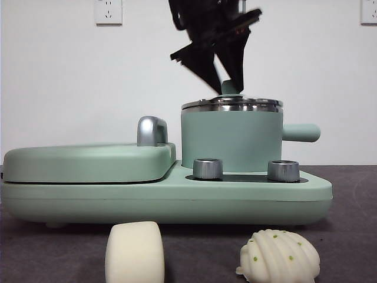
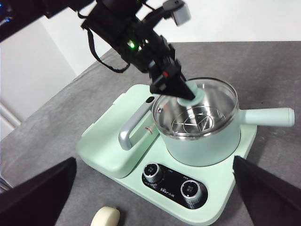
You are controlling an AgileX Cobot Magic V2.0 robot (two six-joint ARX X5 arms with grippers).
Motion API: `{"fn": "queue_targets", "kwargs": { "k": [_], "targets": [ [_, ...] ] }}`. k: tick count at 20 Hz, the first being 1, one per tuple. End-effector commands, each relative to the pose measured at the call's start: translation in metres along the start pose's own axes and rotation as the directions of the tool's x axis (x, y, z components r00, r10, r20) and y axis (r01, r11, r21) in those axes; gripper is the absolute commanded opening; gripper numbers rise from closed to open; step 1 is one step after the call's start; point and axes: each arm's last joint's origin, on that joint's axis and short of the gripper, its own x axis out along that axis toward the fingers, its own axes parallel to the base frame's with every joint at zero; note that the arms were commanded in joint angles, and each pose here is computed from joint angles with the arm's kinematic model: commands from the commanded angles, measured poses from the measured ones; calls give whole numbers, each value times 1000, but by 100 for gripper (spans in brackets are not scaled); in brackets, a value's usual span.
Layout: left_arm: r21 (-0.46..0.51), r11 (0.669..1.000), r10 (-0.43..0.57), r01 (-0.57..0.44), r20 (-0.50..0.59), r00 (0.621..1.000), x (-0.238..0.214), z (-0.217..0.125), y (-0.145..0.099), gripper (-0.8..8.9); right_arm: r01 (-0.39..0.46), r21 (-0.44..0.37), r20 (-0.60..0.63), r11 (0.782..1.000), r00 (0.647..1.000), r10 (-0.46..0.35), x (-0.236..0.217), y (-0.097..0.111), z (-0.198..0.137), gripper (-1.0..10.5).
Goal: Put the buns in a small steamer
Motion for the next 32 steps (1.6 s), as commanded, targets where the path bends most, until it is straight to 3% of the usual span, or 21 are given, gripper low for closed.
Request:
{"fn": "queue_targets", "kwargs": {
  "k": [1, 6, 13, 17, 21, 24, 27, 29, 32],
  "targets": [
    [24, 1000, -12, 13, -11, 1000, 11, 2, -4, 80, -3, 3, 7, 1000, 1000, 3, -1, 1, 3, 582],
    [25, 1000, -11, 12, -7, 1000, 8, 2, -4, 53, -3, 2, 7, 1000, 1000, 3, -1, 1, 3, 582],
    [-34, 999, 17, -15, 70, 997, -44, 9, 6, 51, -8, 12, -5, 1000, 1000, 8, 1, 0, 4, 538],
    [-88, 990, 124, -113, 136, 983, -83, 9, 21, 51, -137, 84, -97, 987, 985, 145, 17, -3, 12, 512],
    [-158, 974, 188, -161, 174, 967, -109, 2, 49, 51, -182, 155, -209, 971, 955, 212, 46, -1, 25, 512],
    [-233, 953, 235, -194, 168, 957, -118, -6, 76, 51, -163, 211, -340, 964, 912, 228, 83, 9, 27, 512],
    [-301, 928, 276, -220, 158, 948, -125, -14, 101, 51, -132, 202, -487, 970, 846, 217, 125, 27, 13, 512],
    [-347, 908, 302, -235, 152, 941, -130, -19, 116, 51, -90, 173, -589, 981, 788, 177, 155, 43, -5, 512],
    [-415, 875, 334, -251, 141, 932, -137, -28, 135, 51, -73, 69, -699, 995, 708, 100, 197, 67, -38, 512]
  ]
}}
